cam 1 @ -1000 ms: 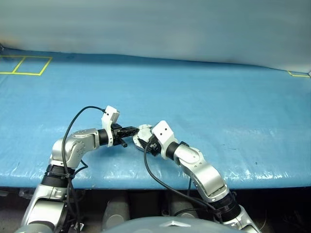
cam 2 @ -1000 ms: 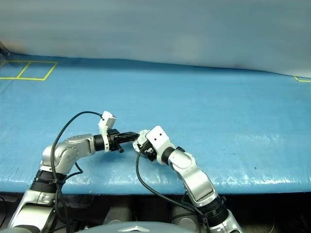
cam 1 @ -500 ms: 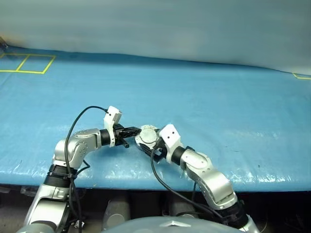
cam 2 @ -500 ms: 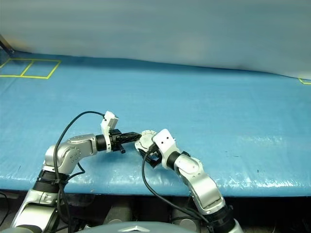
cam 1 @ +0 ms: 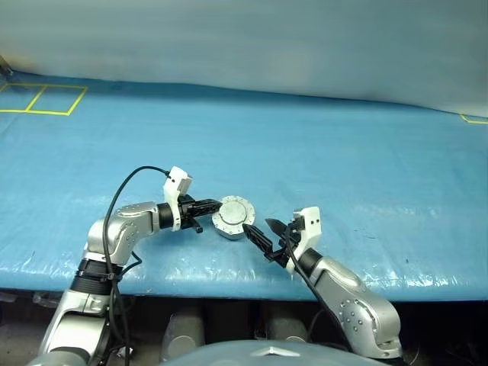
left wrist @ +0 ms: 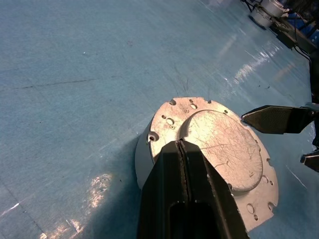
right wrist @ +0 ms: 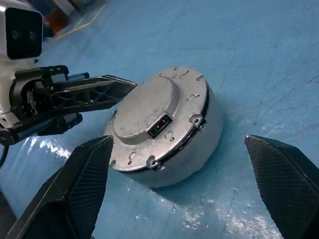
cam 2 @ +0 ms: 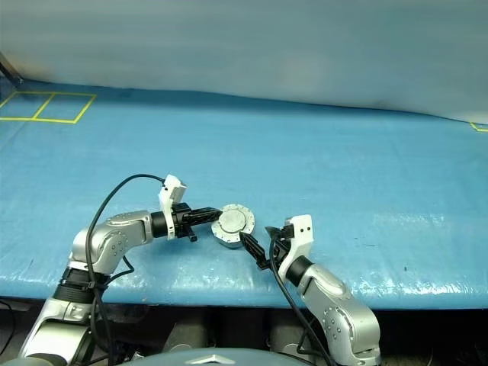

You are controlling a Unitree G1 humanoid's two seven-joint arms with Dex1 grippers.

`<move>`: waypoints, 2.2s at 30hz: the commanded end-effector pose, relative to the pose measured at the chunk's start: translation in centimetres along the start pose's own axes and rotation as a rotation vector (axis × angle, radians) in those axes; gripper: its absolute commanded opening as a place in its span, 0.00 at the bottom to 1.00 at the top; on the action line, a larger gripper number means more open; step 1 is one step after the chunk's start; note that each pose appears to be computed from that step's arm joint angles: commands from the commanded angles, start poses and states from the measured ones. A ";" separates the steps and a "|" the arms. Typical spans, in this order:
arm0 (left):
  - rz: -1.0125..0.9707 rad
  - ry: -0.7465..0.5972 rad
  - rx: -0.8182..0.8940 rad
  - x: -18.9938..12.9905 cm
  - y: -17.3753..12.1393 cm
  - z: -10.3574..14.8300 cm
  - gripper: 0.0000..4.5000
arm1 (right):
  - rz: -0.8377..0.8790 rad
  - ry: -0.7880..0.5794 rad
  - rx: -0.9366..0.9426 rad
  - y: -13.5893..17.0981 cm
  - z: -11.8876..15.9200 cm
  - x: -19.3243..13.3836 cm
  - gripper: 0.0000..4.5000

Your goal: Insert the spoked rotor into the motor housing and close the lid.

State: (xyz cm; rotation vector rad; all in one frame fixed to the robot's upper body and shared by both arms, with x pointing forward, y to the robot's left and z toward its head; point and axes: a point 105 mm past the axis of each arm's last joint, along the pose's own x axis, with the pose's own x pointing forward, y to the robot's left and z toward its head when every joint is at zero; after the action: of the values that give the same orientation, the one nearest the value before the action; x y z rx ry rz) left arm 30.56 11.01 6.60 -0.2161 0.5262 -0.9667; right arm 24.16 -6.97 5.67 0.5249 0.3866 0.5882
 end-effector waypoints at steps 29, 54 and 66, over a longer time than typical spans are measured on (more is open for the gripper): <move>0.012 0.040 -0.015 0.0 0.0 -1.7 0.00 | 0.162 0.012 0.825 3.6 -0.4 3.6 0.70; 0.118 -0.431 -0.130 -5.0 0.4 6.2 0.00 | 0.139 -0.051 0.908 2.6 0.6 2.1 0.47; 0.166 -0.552 -0.565 -7.1 -2.6 0.7 0.14 | 0.156 -0.092 0.934 2.4 2.0 2.2 0.24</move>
State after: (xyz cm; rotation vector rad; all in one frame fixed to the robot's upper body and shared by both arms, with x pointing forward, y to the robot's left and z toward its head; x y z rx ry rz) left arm 26.05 15.96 8.80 -0.9242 0.3360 -0.5046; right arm 25.48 -5.58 5.55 1.4233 0.5959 0.4063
